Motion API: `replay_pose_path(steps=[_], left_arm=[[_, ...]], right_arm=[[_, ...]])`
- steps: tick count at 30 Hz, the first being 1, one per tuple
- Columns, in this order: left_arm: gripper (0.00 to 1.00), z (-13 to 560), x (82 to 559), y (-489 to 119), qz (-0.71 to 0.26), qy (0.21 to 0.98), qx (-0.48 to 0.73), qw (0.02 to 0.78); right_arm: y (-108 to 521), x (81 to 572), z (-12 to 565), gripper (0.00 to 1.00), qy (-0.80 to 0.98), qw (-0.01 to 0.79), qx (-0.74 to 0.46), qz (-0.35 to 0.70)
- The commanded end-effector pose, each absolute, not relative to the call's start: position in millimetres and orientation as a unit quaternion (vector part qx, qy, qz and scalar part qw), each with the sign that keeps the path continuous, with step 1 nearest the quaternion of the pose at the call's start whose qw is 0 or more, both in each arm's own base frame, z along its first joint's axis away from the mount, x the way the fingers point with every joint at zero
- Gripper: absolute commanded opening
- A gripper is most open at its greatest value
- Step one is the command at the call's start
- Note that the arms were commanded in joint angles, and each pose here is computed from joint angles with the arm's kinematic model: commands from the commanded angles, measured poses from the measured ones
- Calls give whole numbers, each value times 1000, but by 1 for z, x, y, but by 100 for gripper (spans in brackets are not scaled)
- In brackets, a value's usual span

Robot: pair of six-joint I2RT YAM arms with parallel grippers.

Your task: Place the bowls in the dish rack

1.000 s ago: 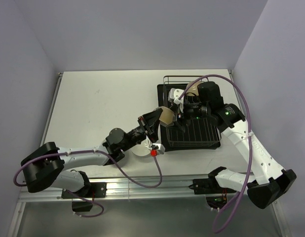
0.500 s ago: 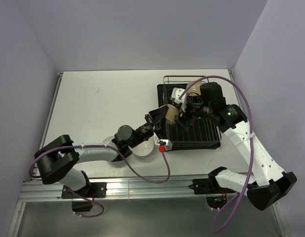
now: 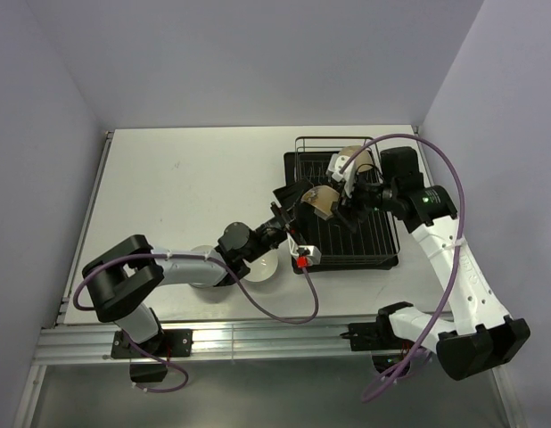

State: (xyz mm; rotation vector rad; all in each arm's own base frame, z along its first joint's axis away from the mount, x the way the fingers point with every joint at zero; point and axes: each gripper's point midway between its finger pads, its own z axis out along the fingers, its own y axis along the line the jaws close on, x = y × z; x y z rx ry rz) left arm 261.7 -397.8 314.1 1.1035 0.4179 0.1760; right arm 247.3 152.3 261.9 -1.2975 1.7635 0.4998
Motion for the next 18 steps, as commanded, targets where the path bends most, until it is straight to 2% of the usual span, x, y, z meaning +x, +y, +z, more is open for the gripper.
replay_pose_path(steps=[1, 3, 12, 13, 14, 15, 18], left_arm=[[74, 349, 261, -389, 88, 186, 464, 861], [78, 347, 263, -388, 88, 190, 467, 859], [80, 353, 266, -376, 76, 216, 461, 857], [80, 349, 272, -371, 81, 242, 458, 851], [82, 353, 272, -365, 81, 247, 453, 853], [93, 353, 275, -360, 82, 257, 451, 851], [99, 355, 285, -343, 73, 310, 434, 843]], right_arm=[[144, 258, 282, 0, 686, 464, -531, 177], [138, 263, 280, 0, 690, 463, -530, 170], [118, 291, 278, 0, 694, 463, -536, 129], [115, 297, 279, 0, 695, 462, -536, 122], [113, 300, 280, 0, 692, 464, -541, 114], [111, 304, 279, 0, 692, 464, -543, 108], [107, 318, 280, 0, 685, 469, -550, 86]])
